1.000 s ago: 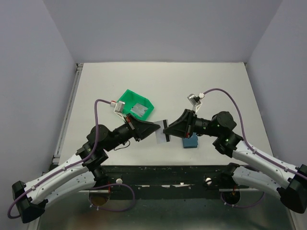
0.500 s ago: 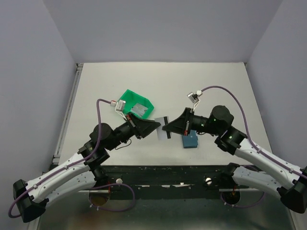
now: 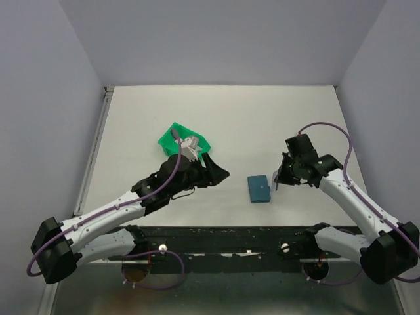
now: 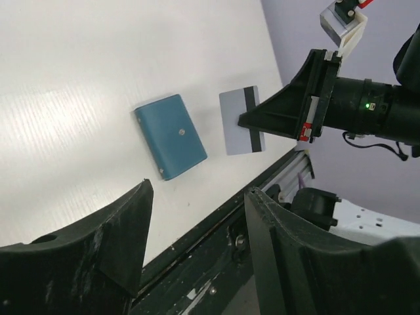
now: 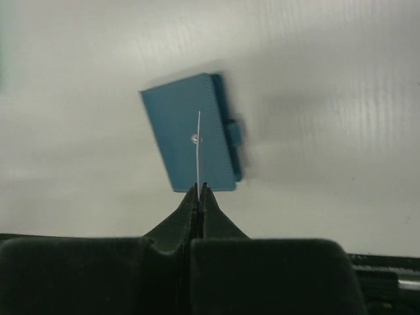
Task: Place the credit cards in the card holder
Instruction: Open the card holder at the center of the board.
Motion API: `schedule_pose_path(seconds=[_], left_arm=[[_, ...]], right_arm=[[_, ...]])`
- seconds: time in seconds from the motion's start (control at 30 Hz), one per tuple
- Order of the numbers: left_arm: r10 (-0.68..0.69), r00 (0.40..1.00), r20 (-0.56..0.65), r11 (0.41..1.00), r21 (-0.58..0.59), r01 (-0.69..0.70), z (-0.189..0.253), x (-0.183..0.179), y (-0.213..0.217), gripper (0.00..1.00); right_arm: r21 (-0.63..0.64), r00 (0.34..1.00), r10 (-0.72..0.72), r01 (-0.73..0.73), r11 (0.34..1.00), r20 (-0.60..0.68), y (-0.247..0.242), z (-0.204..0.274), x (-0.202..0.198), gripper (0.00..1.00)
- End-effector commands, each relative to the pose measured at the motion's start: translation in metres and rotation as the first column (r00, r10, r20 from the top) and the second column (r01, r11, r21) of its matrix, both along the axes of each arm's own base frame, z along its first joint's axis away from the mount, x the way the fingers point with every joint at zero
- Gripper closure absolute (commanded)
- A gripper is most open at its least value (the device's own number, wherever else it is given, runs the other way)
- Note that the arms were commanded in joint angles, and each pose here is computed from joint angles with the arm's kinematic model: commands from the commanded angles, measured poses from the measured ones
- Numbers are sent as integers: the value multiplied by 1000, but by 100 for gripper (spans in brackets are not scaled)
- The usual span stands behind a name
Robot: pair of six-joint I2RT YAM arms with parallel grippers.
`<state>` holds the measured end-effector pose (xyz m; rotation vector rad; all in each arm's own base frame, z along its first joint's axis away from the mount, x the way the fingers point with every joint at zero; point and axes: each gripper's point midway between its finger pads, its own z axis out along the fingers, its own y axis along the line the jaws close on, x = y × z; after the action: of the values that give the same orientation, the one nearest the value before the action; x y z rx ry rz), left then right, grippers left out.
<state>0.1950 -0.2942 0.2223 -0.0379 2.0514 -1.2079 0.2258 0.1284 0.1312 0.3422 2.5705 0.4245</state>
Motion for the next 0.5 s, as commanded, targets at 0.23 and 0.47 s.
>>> schedule_pose_path(seconds=[0.23,0.47], left_arm=[[-156,984,-84,976,142,166,-75,6,-38,61],[-251,959,-134,953,142,270,-118,16,-76,89]], right_arm=[[-185,981,79,-112,976,-177,-29,-52,-18,100],[-183,974,128,-163,969,-190,-27,-67,-16,100]])
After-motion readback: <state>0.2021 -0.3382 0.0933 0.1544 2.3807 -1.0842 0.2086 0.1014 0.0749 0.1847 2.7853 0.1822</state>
